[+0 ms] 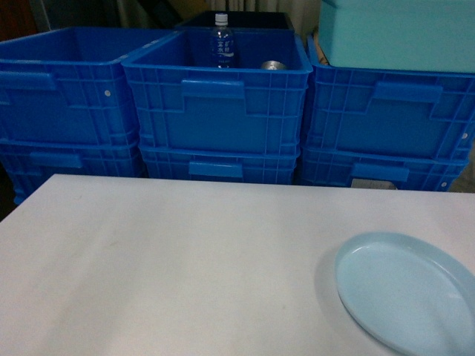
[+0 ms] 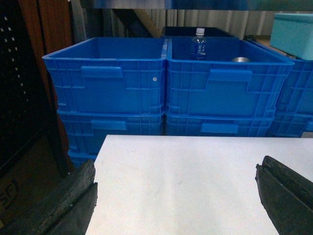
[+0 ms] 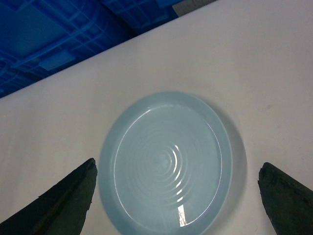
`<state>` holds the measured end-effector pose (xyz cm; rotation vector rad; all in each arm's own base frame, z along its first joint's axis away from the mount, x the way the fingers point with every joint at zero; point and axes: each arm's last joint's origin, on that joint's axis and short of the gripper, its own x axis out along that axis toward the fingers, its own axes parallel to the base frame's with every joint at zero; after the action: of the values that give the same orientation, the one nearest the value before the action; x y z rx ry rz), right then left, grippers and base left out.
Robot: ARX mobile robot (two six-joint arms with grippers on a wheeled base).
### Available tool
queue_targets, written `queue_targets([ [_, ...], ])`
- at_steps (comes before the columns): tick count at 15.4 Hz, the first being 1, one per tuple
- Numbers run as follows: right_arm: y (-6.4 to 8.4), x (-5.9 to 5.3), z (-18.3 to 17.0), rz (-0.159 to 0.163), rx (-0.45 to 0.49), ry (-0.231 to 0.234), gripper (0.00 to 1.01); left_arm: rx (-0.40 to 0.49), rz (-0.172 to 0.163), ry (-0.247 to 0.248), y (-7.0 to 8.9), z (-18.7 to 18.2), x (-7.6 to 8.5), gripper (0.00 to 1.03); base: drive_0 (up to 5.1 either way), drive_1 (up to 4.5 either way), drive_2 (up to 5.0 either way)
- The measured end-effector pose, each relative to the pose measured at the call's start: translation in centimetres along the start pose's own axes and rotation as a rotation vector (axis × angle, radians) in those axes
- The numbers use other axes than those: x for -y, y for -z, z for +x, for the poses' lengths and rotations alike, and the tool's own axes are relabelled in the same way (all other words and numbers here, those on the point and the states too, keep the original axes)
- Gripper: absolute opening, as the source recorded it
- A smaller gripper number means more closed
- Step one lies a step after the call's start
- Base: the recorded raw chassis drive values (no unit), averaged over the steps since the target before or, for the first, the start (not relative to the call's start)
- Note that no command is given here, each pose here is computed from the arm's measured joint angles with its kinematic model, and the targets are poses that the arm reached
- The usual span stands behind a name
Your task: Place blue tray on left shelf second layer neatly
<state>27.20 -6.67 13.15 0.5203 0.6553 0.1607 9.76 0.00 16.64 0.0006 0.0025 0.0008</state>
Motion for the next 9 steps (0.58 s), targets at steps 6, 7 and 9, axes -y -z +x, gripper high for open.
queue_targets([
  [6,2.5,2.3,3.1,0.051,-0.054,0.029,0.98,0.000,0.000,0.000,0.0,0.0,0.0,0.98,0.0,0.00,0.0],
  [7,2.9,2.3,3.6,0.062,-0.062,0.028,0.98,0.000,0.000,0.000,0.0,0.0,0.0,0.98,0.0,0.00,0.0],
  [9,3.5,2.4,4.4,0.082,-0.074,0.038,0.98,0.000,0.000,0.000,0.0,0.0,0.0,0.98,0.0,0.00,0.0],
])
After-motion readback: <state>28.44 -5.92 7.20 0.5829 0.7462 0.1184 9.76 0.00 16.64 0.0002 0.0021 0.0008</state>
